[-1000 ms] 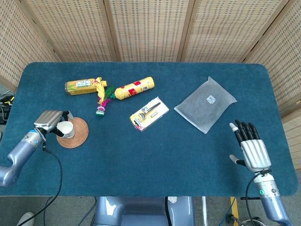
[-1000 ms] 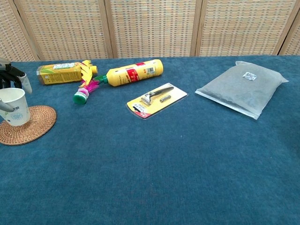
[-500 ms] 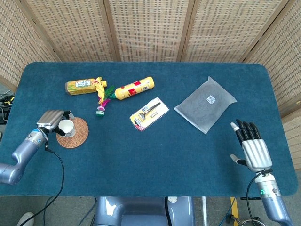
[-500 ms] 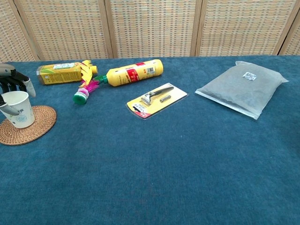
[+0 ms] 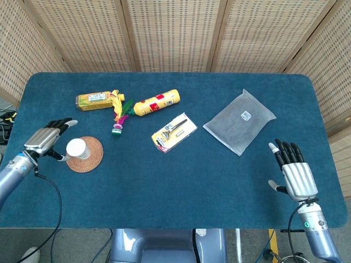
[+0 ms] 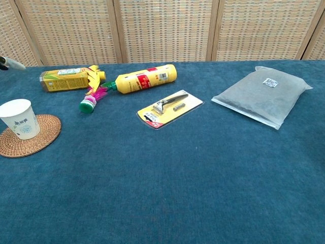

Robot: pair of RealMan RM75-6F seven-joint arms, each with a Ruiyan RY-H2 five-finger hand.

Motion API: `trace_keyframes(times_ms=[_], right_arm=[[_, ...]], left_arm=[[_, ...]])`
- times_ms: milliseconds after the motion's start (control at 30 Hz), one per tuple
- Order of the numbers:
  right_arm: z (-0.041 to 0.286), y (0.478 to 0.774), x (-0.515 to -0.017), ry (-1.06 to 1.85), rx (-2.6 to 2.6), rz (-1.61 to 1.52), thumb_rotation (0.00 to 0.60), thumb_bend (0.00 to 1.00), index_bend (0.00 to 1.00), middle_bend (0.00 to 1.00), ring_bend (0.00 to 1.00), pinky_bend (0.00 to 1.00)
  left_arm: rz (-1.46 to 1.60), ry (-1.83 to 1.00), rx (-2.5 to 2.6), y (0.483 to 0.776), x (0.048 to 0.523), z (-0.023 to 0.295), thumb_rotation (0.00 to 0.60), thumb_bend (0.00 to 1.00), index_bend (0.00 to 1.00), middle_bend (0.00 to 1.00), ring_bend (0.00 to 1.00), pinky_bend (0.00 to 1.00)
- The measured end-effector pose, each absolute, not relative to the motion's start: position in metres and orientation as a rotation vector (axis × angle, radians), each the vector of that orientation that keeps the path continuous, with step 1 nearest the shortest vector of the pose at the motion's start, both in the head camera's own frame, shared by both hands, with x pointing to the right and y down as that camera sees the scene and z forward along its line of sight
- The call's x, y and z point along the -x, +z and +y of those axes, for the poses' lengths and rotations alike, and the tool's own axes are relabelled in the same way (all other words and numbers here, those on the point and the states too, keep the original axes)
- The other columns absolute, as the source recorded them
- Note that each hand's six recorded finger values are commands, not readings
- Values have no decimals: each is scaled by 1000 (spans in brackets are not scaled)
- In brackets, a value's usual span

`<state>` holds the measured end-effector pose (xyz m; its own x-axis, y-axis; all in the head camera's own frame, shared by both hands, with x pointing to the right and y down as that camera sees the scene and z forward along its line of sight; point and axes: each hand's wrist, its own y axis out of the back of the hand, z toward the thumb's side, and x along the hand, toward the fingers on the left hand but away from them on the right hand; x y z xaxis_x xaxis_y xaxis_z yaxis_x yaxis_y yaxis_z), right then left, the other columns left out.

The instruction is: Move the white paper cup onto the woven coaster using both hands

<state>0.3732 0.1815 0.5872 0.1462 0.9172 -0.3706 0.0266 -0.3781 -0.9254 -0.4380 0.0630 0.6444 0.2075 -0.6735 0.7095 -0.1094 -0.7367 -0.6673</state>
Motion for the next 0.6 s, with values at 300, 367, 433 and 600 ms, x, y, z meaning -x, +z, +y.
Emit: trace_keyframes(times_ms=[300, 367, 433, 600], right_arm=[[183, 581, -372, 1332, 1575, -937, 600, 0, 51, 0, 0, 0], [183, 580, -371, 1329, 1574, -936, 600, 0, 51, 0, 0, 0], [184, 579, -371, 1322, 1571, -935, 600, 0, 51, 0, 0, 0], [185, 575, -368, 1300, 1569, -936, 600, 0, 51, 0, 0, 0]], left_arm=[[1019, -1494, 1788, 577, 477, 93, 600, 0, 0, 0, 0, 0], [1079, -1521, 1694, 565, 488, 110, 600, 0, 0, 0, 0, 0], [1144, -1562, 1606, 557, 499, 133, 600, 0, 0, 0, 0, 0], [1265, -1655, 1506, 553, 514, 190, 600, 0, 0, 0, 0, 0]])
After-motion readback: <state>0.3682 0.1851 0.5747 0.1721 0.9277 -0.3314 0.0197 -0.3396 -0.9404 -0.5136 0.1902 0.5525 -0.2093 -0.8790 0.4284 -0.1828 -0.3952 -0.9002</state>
